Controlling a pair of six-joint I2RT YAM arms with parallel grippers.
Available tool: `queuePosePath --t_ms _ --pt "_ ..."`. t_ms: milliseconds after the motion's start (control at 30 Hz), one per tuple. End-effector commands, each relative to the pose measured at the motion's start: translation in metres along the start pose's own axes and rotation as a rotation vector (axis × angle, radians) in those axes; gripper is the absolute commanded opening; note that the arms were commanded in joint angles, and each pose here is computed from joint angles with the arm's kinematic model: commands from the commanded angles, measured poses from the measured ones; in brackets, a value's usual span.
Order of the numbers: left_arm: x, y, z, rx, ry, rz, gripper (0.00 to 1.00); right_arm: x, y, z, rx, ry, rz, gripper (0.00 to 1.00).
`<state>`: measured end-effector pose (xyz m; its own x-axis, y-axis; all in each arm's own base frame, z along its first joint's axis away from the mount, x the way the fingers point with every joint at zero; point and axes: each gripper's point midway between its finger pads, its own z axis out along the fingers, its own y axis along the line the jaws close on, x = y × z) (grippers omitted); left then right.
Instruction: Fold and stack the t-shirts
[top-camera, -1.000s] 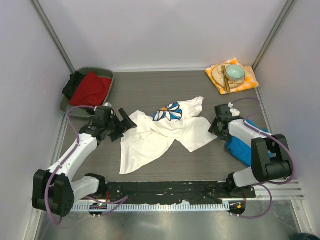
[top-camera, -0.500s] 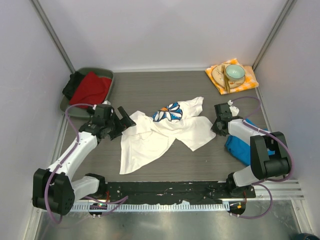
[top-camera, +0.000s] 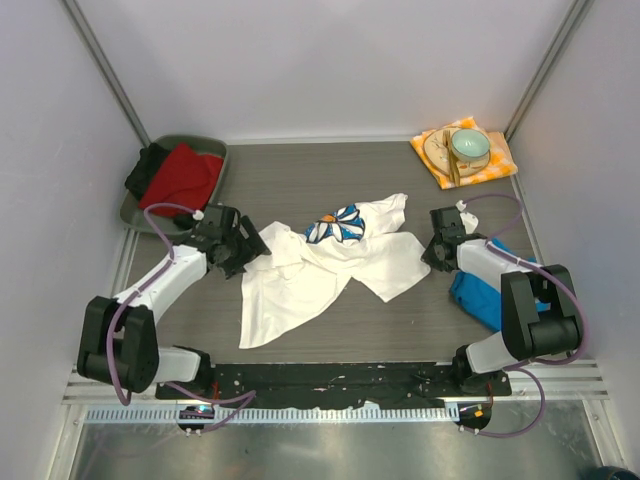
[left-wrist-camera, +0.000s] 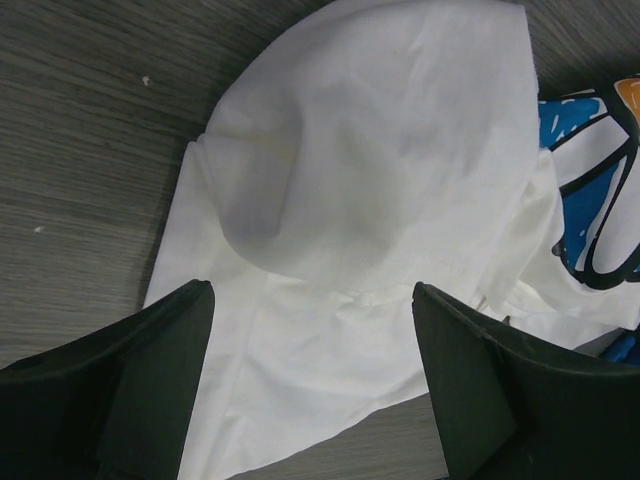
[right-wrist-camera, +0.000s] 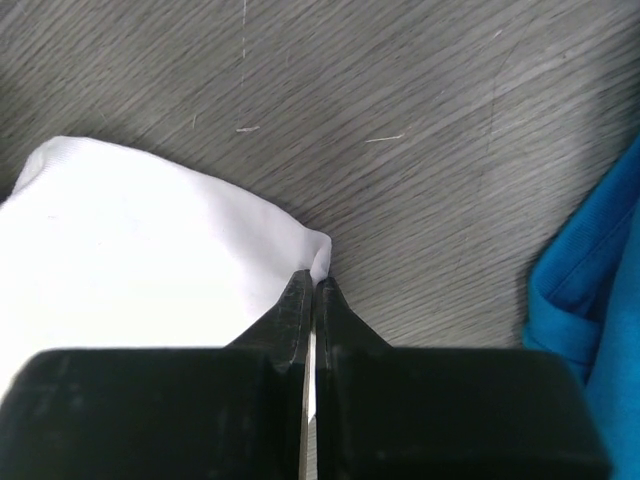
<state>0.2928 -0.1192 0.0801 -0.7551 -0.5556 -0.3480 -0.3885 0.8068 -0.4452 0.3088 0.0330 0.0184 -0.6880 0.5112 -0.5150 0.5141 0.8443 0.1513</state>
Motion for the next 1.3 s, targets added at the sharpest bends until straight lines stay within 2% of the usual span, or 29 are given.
queuePosePath --t_ms 0,167,333,367,567,833,933,967,1033,1067,1133,1267 --pt "-0.005 -0.027 0.005 0.074 -0.034 -0.009 0.83 0.007 0.004 0.000 -0.037 0.019 0.008 0.01" --pt "0.005 -0.063 0.001 0.126 -0.025 0.009 0.82 0.008 0.005 0.001 -0.048 0.026 0.010 0.01" --pt "0.034 -0.090 -0.001 0.164 0.004 0.053 0.82 0.009 0.006 -0.001 -0.059 0.026 0.010 0.01" --pt "0.034 -0.090 0.001 0.150 -0.016 0.058 0.82 0.010 0.006 -0.001 -0.059 0.026 0.013 0.01" --pt "0.062 -0.103 0.022 0.137 0.036 0.116 0.81 0.011 0.007 -0.001 -0.067 0.029 0.014 0.01" --pt "0.059 -0.107 0.042 0.082 0.022 0.161 0.76 0.011 0.006 -0.003 -0.067 0.023 0.012 0.01" --pt "0.047 -0.104 0.038 0.040 -0.024 0.180 0.62 0.011 0.006 -0.003 -0.070 0.025 0.012 0.01" --pt "0.043 -0.101 0.037 0.027 -0.039 0.191 0.50 0.011 0.006 -0.003 -0.069 0.023 0.012 0.01" --pt "0.033 -0.098 0.030 -0.001 -0.071 0.205 0.38 0.011 0.006 -0.003 -0.069 0.023 0.013 0.01" --pt "0.029 -0.095 0.028 -0.014 -0.079 0.211 0.27 0.010 0.007 -0.004 -0.071 0.021 0.012 0.01" --pt "0.021 -0.087 0.021 -0.038 -0.101 0.208 0.20 0.010 0.006 -0.004 -0.071 0.020 0.015 0.01" --pt "0.008 -0.063 0.016 -0.083 -0.117 0.177 0.00 0.010 0.007 -0.005 -0.074 0.019 0.015 0.01"
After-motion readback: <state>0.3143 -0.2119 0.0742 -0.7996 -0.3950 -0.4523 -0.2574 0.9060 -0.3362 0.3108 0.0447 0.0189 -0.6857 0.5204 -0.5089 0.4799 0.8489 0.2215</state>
